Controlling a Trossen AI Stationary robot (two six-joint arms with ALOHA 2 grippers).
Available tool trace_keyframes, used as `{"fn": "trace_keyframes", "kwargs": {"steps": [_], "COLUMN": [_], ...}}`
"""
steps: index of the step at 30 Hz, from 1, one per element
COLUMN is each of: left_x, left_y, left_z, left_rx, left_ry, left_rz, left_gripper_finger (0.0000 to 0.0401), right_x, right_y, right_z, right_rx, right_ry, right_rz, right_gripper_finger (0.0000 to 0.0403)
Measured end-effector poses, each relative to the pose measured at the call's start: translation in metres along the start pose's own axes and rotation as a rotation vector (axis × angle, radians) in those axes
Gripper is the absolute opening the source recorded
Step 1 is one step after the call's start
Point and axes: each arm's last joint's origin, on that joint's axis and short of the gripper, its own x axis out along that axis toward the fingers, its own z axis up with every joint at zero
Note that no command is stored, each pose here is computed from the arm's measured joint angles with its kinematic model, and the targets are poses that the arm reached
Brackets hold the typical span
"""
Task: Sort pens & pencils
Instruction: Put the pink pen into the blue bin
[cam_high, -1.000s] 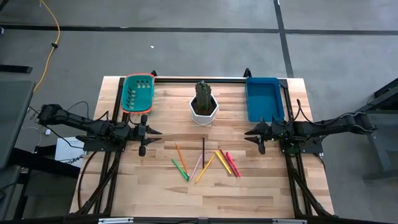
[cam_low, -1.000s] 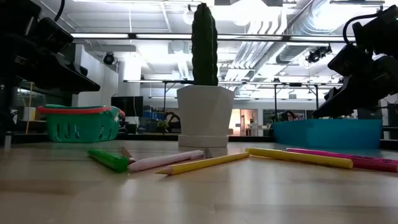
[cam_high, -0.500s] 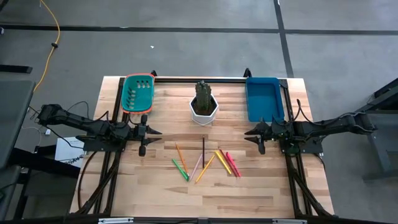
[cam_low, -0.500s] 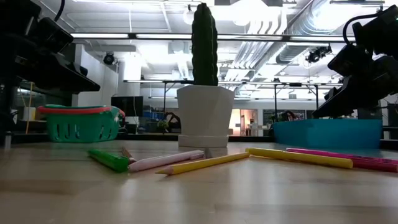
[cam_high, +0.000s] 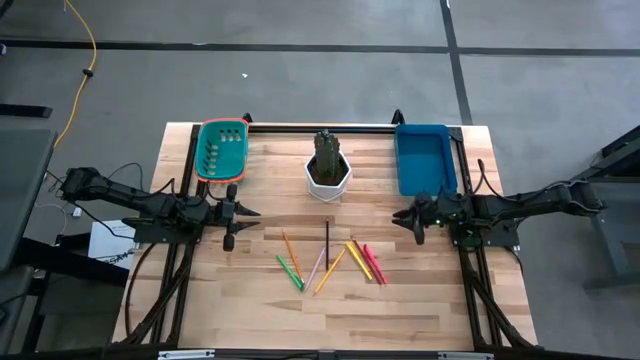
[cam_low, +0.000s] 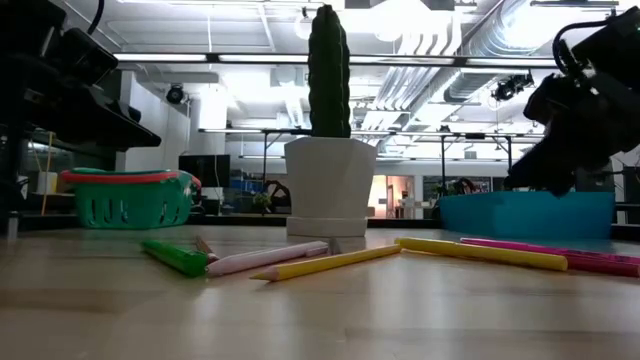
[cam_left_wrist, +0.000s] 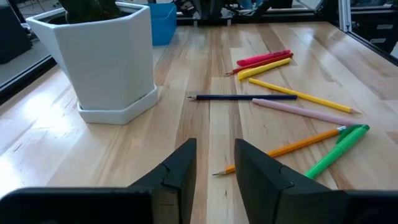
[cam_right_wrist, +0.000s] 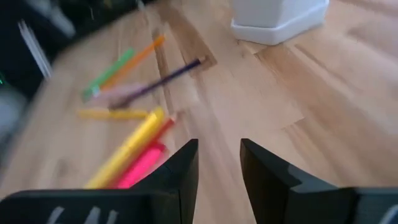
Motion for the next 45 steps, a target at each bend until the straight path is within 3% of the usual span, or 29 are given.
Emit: {"fn": "trace_keyframes", "kwargs": {"steps": [2,11,21,26,31,36,41,45], "left_x": [0.000,0.000,-0.007,-0.014,-0.022,-0.032,-0.044,-0.050], "left_y": [0.000,0.000,0.003,0.005,0.006,0.009,0.009,0.007], "left_z": [0.000,0.004,0.037,0.050,0.061,0.074,0.109,0.145], "left_rx": [0.000,-0.011,-0.122,-0.172,-0.218,-0.269,-0.252,-0.179], "left_ry": [0.000,-0.037,-0.381,-0.526,-0.668,-0.810,-0.879,-0.676], "left_rz": [0.000,-0.002,0.062,0.066,0.062,0.053,-0.009,-0.076], "left_gripper_finger": [0.0097,0.0097,0.0097,0.0097,0.0097,0.0097,0.0097,0.0097], "right_x": [0.000,0.000,-0.002,-0.003,-0.018,-0.038,-0.059,-0.068], "right_y": [0.001,-0.001,-0.007,0.000,0.019,0.042,0.075,0.100], "right_z": [0.001,0.003,0.007,0.018,0.050,0.086,0.136,0.173], "right_rx": [0.104,0.338,0.612,0.725,0.618,0.471,0.268,0.159], "right_ry": [-0.015,-0.063,-0.266,-0.371,-0.637,-0.789,-0.799,-0.590], "right_rz": [0.008,-0.040,-0.197,-0.087,0.203,0.336,0.376,0.301], "right_gripper_finger": [0.0110,0.0110,0.0110,0.0110,0.0110,0.0110,0.0110,0.0110]}}
